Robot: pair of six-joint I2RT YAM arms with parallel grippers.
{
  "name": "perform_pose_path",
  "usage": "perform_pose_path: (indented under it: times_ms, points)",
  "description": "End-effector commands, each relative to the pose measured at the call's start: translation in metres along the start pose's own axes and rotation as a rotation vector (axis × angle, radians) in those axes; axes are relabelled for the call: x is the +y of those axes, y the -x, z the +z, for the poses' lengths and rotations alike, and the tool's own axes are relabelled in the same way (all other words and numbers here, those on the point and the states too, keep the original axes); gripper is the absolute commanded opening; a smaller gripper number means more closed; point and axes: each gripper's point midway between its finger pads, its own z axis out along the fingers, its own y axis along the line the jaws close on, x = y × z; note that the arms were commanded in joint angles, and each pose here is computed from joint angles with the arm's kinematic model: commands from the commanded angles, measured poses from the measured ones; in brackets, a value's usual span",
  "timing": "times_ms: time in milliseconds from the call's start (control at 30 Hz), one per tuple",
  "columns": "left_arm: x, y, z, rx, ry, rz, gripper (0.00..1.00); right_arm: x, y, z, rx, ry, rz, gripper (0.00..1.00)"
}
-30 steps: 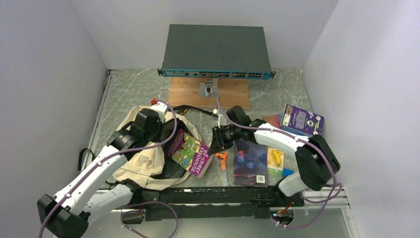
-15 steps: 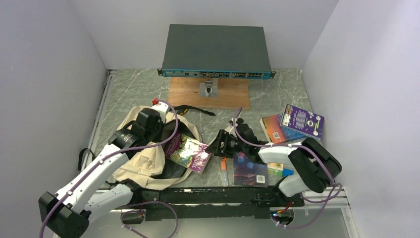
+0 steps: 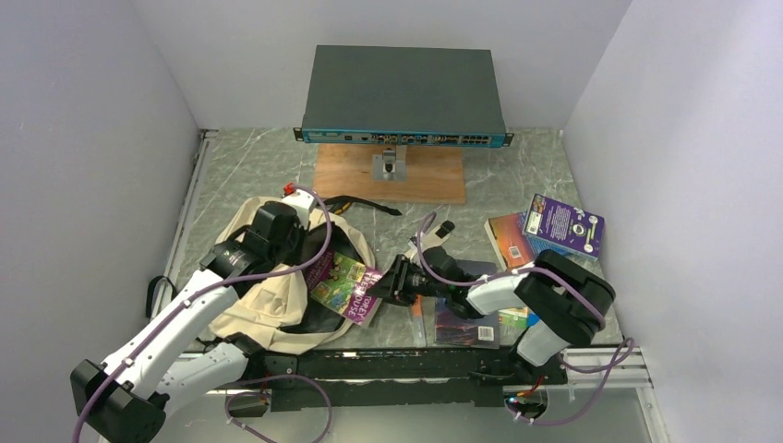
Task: Pack the student bag
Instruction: Place the book in the student bag.
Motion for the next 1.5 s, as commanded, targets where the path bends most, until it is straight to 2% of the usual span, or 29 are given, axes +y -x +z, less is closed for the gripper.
perform_pose_path:
  times_ms: [0, 33, 67, 200, 267, 400, 600, 667, 767, 1000, 1133, 1467]
  points:
    - [-0.013, 0.035, -0.012, -0.12, -0.084, -0.021, 0.0, 0.034, 0.008, 0.013, -0.021, 0.111, 0.032, 0.19]
    - [-0.019, 0.039, -0.016, -0.117, -0.118, -0.018, 0.0, 0.035, 0.007, 0.014, -0.013, 0.114, 0.03, 0.05]
    - [-0.025, 0.042, -0.021, -0.101, -0.157, -0.016, 0.0, 0.041, 0.007, 0.014, -0.003, 0.134, 0.022, 0.0]
    - [-0.031, 0.045, -0.042, -0.001, -0.196, -0.033, 0.0, 0.081, 0.01, 0.008, 0.035, 0.202, -0.072, 0.0]
    - [-0.028, 0.049, -0.05, -0.001, -0.186, -0.038, 0.0, 0.103, 0.014, 0.003, 0.032, 0.24, -0.106, 0.0]
    - [-0.019, 0.065, -0.066, -0.068, -0.157, -0.037, 0.0, 0.135, 0.013, 0.005, 0.09, 0.303, -0.118, 0.0]
    - [-0.04, 0.091, -0.085, -0.143, -0.292, -0.022, 0.0, 0.178, 0.015, 0.026, 0.139, 0.386, -0.122, 0.0]
    - [-0.041, 0.099, -0.088, -0.173, -0.299, -0.02, 0.0, 0.18, 0.016, 0.035, 0.15, 0.361, -0.122, 0.0]
    - [-0.041, 0.111, -0.094, -0.211, -0.306, 0.0, 0.0, 0.155, 0.015, 0.041, 0.136, 0.268, -0.097, 0.0]
    - [-0.014, 0.131, -0.107, -0.331, -0.178, 0.008, 0.0, 0.11, 0.01, 0.034, 0.118, 0.157, -0.081, 0.0]
    - [-0.008, 0.131, -0.116, -0.35, -0.157, 0.022, 0.0, 0.101, 0.013, 0.033, 0.104, 0.134, -0.083, 0.0]
    - [-0.036, 0.126, -0.109, -0.309, -0.298, 0.003, 0.0, 0.182, 0.032, 0.05, 0.07, 0.325, -0.133, 0.0]
